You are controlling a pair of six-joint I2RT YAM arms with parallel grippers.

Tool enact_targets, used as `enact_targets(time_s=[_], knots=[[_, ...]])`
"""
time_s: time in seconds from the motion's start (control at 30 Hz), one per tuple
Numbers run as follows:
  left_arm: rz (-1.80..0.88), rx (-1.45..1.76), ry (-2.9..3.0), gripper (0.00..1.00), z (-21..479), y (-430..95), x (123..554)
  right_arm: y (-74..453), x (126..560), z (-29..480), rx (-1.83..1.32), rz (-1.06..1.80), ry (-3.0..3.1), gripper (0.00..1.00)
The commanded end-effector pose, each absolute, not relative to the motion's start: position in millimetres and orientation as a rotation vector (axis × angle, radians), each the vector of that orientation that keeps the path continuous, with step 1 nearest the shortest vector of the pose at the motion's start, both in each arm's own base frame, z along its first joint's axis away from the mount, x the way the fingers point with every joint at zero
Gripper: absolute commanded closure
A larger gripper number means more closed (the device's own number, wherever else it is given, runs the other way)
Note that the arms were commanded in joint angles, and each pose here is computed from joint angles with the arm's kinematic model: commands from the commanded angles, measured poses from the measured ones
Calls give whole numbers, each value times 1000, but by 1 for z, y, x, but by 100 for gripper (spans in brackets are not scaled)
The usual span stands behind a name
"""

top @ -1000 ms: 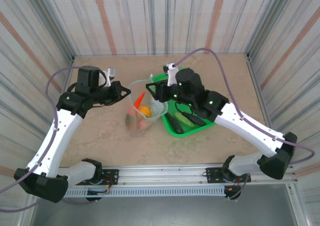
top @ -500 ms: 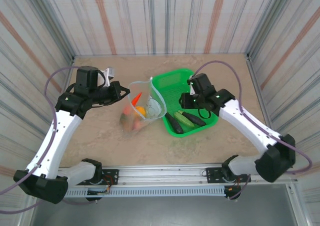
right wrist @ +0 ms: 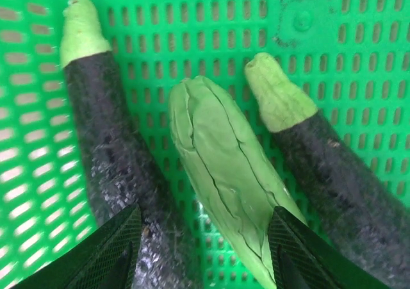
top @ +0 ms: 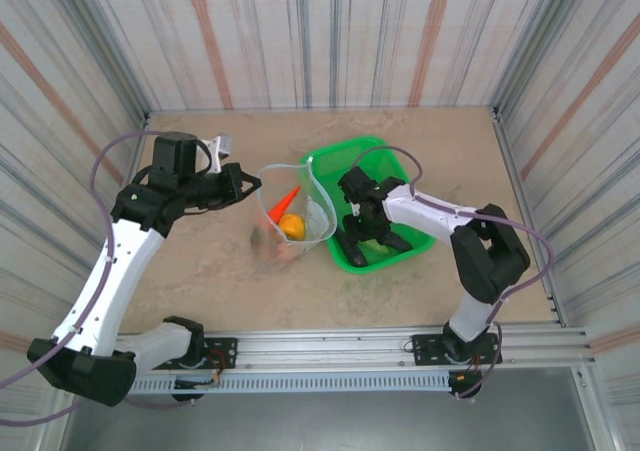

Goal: Place the food in the zip-top bag and seal the zipper

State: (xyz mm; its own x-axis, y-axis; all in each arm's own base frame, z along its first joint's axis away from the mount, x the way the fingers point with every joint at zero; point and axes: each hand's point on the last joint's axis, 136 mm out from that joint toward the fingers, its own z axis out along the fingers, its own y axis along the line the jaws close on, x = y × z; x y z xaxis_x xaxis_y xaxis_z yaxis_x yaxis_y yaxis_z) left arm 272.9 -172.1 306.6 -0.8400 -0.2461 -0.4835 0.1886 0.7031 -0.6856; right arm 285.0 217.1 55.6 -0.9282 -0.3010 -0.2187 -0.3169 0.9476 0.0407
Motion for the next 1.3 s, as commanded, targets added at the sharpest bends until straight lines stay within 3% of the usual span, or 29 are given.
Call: enact_targets(time_s=[0.0, 0.3, 0.5, 0.57, 0.9, 1.13, 1.27], knots=[[-1046, -10, 2366, 100, 305, -173, 270, 212, 294, 48, -539, -24, 2870, 44], [-1049, -13, 2368, 100, 305, -174, 272, 213, 311, 29, -539, -68, 2856, 48], [-1043, -14, 2366, 100, 306, -173, 271, 220, 320, 56, -513, -2, 2770, 59], [-1044, -16, 2367, 100, 306, -173, 271, 221, 322, 74, -496, 35, 2724, 64], [-1073, -33, 2356, 100, 310, -175, 272, 219, 319, 204, -347, 327, 2429, 67], [-1092, -52, 2358, 100, 307, -177, 272, 244, 296, 316, -334, 649, 2135, 66], [-1090, -55, 2355, 100, 308, -176, 272, 269, 278, 356, -388, 758, 2006, 66]])
